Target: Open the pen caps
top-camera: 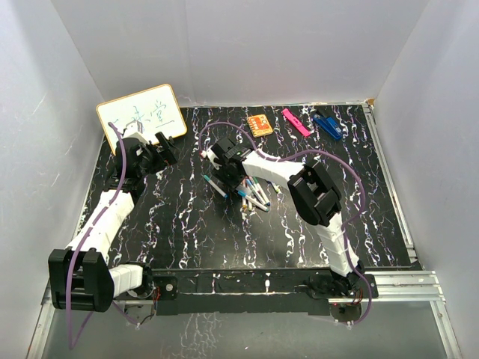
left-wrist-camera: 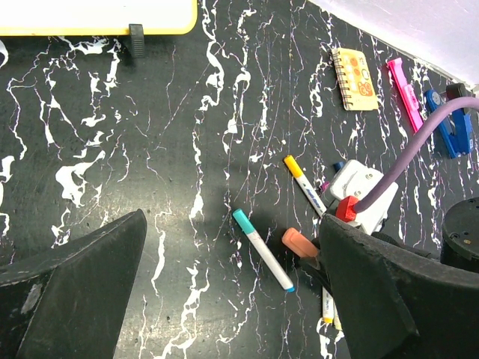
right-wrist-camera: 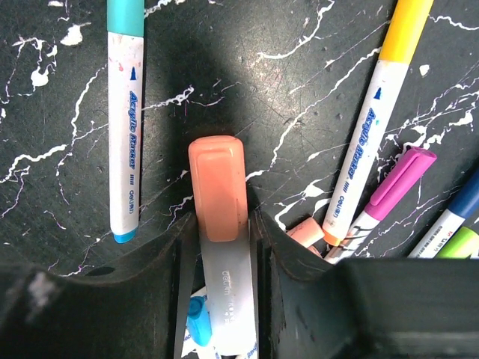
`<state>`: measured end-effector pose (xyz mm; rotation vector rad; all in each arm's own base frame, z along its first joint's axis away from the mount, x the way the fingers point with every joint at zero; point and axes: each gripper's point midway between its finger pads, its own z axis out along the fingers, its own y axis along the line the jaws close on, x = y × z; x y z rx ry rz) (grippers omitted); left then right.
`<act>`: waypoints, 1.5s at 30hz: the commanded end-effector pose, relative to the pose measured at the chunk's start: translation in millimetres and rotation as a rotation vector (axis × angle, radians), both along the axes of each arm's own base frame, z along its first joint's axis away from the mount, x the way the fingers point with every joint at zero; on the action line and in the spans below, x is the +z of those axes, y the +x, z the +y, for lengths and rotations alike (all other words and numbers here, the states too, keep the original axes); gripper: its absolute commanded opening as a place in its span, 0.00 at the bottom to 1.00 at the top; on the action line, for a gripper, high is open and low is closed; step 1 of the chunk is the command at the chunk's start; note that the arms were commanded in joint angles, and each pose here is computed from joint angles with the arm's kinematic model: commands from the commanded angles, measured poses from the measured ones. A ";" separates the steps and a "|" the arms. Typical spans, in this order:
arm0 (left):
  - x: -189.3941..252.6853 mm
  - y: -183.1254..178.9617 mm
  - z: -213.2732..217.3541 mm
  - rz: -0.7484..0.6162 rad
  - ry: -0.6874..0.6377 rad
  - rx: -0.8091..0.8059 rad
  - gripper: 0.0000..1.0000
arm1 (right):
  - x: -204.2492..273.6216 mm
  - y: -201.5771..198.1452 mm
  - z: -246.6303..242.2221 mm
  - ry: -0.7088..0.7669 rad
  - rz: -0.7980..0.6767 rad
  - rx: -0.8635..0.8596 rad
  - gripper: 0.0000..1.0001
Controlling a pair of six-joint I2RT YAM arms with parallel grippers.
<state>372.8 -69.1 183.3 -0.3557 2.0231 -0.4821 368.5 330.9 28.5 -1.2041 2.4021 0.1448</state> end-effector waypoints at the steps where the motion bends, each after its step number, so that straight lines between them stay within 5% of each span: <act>1: 11.1 4.0 -0.1 -0.029 -0.004 0.002 0.99 | 4.2 7.4 -4.3 -0.001 -0.019 -0.011 0.31; 10: 12.5 5.3 -9.6 -0.010 -0.098 0.006 0.98 | 53.2 31.2 7.9 0.115 -0.178 -0.008 0.14; 15: 21.1 10.5 -33.5 -0.032 -0.269 -0.049 0.97 | 105.1 47.9 10.9 0.213 -0.344 -0.043 0.01; 22: 35.9 22.1 -65.6 -0.059 -0.532 -0.140 0.92 | 177.4 49.8 11.6 0.393 -0.487 -0.083 0.00; 29: 49.4 34.6 -88.3 -0.072 -0.737 -0.220 0.82 | 213.5 33.1 12.4 0.577 -0.481 -0.127 0.00; 45: 56.7 22.7 -168.6 -0.078 -0.726 -0.402 0.77 | 221.0 13.4 21.9 0.751 -0.327 -0.177 0.00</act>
